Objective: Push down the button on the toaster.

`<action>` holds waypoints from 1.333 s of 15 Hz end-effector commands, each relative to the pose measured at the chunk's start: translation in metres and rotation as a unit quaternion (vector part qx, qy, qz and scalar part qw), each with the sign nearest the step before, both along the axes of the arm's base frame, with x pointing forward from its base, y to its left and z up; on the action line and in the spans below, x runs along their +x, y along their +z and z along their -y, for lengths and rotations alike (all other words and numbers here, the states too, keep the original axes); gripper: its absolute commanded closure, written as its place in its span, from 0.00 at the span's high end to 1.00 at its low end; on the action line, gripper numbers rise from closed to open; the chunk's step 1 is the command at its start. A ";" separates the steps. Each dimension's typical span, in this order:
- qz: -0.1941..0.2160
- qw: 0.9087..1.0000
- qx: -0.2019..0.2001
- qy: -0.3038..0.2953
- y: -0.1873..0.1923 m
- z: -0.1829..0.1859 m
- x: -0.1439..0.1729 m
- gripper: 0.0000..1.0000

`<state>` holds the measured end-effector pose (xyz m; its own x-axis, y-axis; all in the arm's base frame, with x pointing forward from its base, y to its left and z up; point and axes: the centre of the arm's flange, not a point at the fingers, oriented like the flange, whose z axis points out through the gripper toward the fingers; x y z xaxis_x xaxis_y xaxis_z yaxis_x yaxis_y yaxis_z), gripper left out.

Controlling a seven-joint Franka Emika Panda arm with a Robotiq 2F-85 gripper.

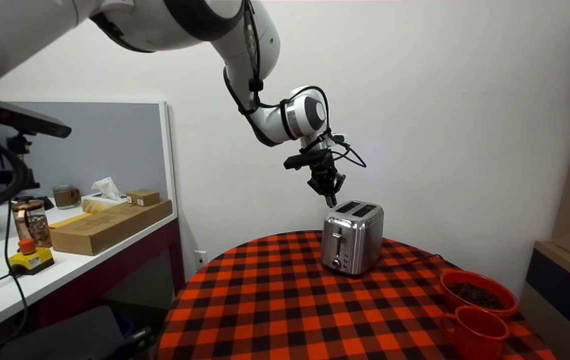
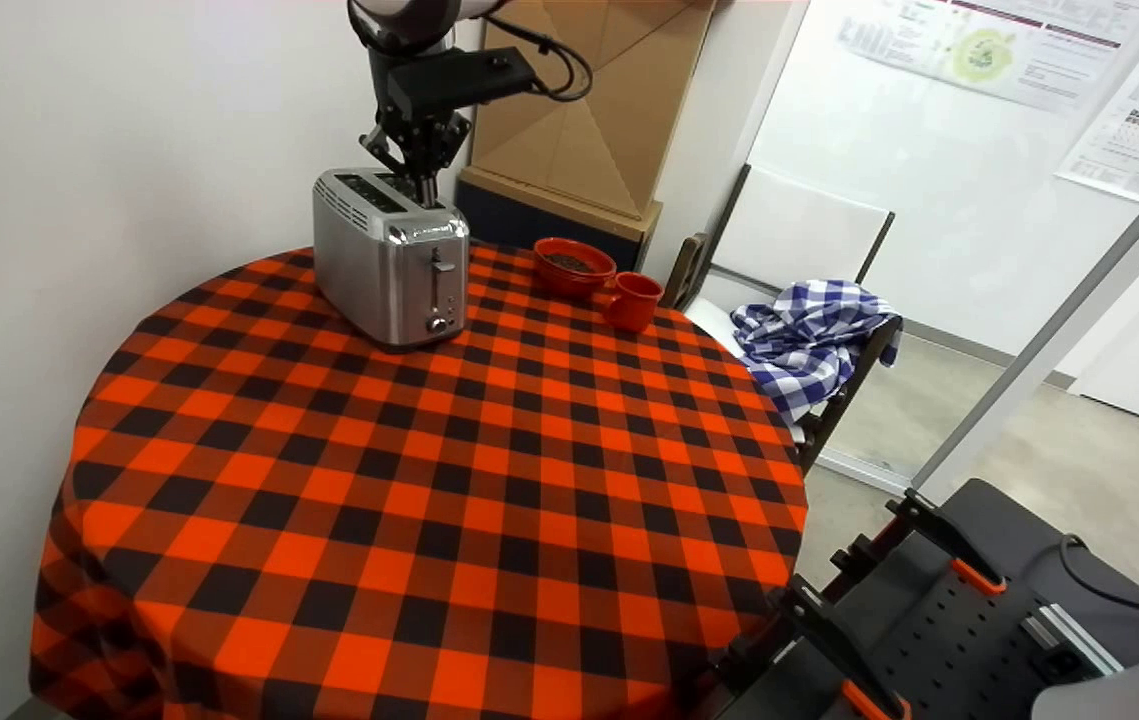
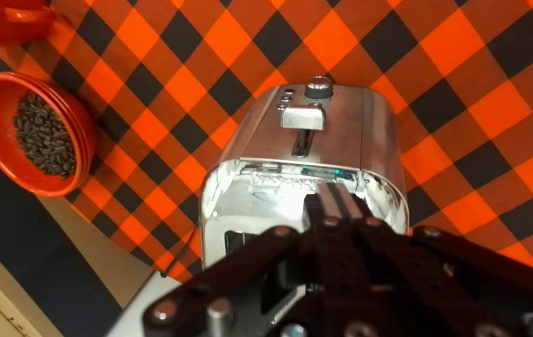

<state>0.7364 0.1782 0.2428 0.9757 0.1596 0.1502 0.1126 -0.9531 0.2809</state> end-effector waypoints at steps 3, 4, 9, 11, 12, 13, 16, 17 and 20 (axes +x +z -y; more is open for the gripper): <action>-0.015 1.000 -0.014 -0.008 -0.038 0.001 0.014 0.00; -0.020 1.000 -0.018 -0.009 -0.044 0.003 0.013 0.00; -0.028 0.999 -0.027 -0.016 -0.067 0.014 0.013 0.00; -0.030 0.999 -0.030 -0.017 -0.075 0.014 0.014 0.00; -0.031 0.999 -0.031 -0.016 -0.081 0.012 0.015 0.00; -0.031 0.999 -0.031 -0.016 -0.085 0.010 0.015 0.00; -0.030 0.999 -0.029 -0.012 -0.100 0.001 0.019 0.00; -0.028 0.999 -0.029 -0.010 -0.103 -0.002 0.021 0.00; -0.031 0.999 -0.031 -0.007 -0.117 -0.002 0.025 0.00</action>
